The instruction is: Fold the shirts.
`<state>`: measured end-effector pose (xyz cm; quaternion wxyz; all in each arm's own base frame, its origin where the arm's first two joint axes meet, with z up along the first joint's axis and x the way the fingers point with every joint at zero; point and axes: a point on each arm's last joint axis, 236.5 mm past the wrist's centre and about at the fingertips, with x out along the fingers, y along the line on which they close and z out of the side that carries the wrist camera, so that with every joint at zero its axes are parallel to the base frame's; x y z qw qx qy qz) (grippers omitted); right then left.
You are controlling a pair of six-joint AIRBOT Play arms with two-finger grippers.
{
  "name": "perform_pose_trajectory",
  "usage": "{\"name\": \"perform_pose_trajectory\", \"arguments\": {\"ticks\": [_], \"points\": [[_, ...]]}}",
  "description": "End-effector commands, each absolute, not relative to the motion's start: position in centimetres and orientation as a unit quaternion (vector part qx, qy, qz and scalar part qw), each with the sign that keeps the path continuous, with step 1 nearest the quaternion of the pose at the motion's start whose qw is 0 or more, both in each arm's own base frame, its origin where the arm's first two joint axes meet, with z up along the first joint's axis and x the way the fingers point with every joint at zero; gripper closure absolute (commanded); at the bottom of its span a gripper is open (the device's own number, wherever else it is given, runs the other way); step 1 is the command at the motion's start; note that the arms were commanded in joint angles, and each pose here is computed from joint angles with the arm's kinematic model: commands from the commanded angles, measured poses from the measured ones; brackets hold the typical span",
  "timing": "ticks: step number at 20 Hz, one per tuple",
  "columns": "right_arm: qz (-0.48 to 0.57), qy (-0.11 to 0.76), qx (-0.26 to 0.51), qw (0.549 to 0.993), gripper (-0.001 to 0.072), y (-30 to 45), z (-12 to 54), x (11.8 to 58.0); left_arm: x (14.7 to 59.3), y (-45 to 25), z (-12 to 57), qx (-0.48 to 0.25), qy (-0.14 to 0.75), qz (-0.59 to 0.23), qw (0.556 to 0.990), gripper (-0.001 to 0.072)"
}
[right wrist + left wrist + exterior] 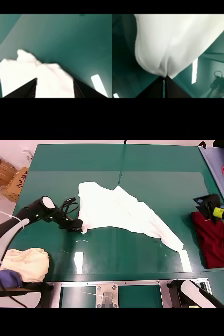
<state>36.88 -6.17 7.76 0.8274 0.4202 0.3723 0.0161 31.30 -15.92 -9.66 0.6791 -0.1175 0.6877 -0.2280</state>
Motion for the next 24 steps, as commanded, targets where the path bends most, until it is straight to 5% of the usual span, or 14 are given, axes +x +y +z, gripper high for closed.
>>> {"name": "perform_pose_trajectory", "arguments": {"ticks": [1, 6, 12, 22, 24], "points": [[0.102, 0.419, 0.376, 0.820, 0.0195, 1.0, 7.6, 38.7, 31.5, -15.9, -9.9, -0.118, 0.683, -0.225, 0.684, 0.0685], [0.168, 0.514, 0.330, 0.774, 0.0201, 12.2, -1.2, 42.7, 31.5, -15.9, -9.9, -0.118, 0.684, -0.225, 0.684, 0.0685], [0.206, 0.544, 0.320, 0.748, 0.0223, 16.8, -5.5, 50.3, 31.6, -15.9, -9.9, -0.119, 0.683, -0.224, 0.685, 0.0685], [0.268, 0.597, 0.289, 0.699, 0.0224, 22.5, -8.4, 48.9, 31.8, -15.8, -9.9, -0.119, 0.680, -0.223, 0.689, 0.0685], [0.281, 0.598, 0.282, 0.696, 0.0351, 23.3, -7.7, 48.7, 31.8, -15.8, -9.9, -0.119, 0.679, -0.223, 0.689, 0.0685]]}}
